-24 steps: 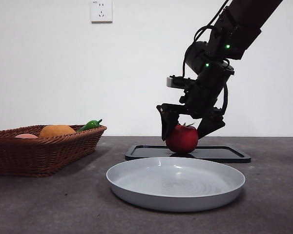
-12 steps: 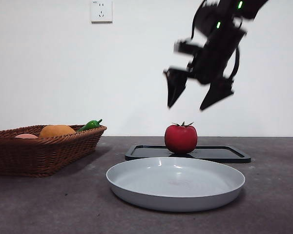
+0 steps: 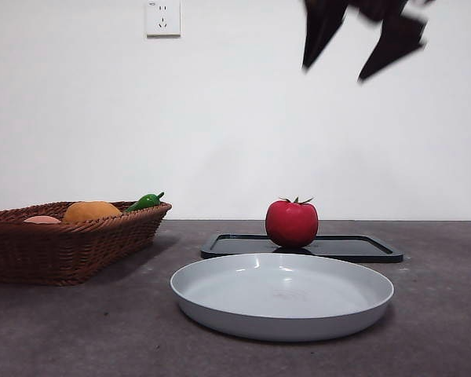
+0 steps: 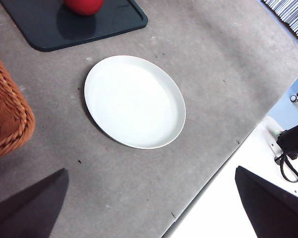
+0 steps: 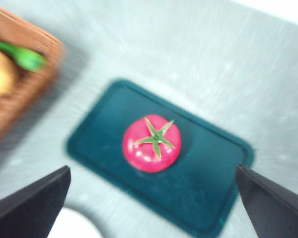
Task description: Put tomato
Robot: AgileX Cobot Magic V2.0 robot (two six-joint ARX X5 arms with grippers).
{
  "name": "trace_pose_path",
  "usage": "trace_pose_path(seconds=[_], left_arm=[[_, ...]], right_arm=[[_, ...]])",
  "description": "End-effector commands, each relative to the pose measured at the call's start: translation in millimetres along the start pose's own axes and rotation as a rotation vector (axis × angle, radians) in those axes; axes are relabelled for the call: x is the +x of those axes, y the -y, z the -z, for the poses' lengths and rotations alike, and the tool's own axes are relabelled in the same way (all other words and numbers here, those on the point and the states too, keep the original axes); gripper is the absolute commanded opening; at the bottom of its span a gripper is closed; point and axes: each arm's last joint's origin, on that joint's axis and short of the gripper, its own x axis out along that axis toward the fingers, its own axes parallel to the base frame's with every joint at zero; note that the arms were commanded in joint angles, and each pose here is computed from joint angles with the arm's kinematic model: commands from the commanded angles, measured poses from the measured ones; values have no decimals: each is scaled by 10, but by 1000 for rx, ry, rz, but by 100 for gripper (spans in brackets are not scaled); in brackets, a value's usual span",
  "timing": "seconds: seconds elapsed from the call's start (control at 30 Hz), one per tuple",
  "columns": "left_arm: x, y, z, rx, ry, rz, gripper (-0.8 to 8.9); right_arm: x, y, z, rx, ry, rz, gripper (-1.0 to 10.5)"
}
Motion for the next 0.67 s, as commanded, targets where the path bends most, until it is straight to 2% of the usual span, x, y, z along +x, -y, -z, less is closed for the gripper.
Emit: trace_pose_path(seconds=[0.03,0.23,0.37,0.67], left_arm=[[-19,21,-45,27,16,11,559],[-19,21,-45,27,16,11,558],[-19,21,-46,28,16,11,558],[-19,21,-47,28,17,10,558]], right_arm=[[-279,-69,-31,-25,33,-28,522],[-888,-193,236,-31,64,-62,521],[-1146,-267,627,-16,77,-104,520],[-1413,-406,1499,26,62,-285,517]])
